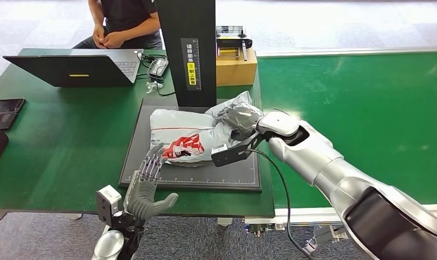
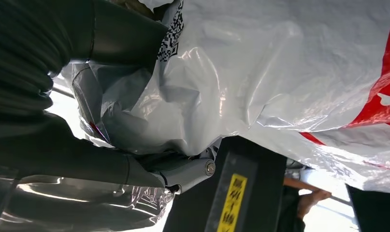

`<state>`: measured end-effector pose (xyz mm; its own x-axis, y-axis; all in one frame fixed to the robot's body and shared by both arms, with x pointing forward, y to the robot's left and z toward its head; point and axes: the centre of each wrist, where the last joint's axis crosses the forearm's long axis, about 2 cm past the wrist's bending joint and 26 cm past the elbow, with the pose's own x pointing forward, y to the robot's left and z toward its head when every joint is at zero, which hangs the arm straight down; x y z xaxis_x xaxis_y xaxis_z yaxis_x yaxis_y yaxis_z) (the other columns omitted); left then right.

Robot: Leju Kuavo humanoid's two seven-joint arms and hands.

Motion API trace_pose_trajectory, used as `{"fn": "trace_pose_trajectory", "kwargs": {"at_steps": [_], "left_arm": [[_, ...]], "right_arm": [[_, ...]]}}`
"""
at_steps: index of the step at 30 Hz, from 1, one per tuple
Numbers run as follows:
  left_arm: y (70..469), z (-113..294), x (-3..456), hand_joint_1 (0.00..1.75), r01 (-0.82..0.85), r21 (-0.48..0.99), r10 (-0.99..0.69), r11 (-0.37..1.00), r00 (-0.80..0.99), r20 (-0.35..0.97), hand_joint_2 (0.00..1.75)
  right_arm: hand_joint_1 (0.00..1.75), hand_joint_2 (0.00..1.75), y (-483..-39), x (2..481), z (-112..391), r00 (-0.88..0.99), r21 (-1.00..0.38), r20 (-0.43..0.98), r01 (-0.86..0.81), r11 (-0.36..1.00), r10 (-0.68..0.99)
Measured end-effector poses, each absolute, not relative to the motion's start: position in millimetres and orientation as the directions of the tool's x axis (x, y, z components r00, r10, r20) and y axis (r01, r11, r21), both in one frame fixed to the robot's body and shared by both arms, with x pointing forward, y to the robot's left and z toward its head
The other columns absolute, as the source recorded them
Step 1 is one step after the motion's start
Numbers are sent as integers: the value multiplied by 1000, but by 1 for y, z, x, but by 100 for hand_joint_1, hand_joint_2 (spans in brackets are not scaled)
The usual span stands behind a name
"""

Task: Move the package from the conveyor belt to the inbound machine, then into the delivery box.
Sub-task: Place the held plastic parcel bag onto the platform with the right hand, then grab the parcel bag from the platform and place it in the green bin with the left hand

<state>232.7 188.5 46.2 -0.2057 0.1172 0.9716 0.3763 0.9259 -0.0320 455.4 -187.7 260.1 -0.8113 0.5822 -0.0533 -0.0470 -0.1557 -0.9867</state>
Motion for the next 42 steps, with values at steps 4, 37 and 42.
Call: {"fn": "trace_pose_trajectory", "kwargs": {"at_steps": [4,37,42], "left_arm": [[189,46,233,0,377,-29,114,926,-205,972,175],[195,36,216,0,330,-37,100,943,-175,979,175],[197,38,214,0,312,-41,102,949,-180,978,175]], "right_arm": [[129,175,-182,453,247,-809,-983,-44,-70,-170,586],[0,175,-243,404,207,-620,-427,776,-385,818,113],[0,175,-268,365,182,-593,-248,805,-316,916,14]]}}
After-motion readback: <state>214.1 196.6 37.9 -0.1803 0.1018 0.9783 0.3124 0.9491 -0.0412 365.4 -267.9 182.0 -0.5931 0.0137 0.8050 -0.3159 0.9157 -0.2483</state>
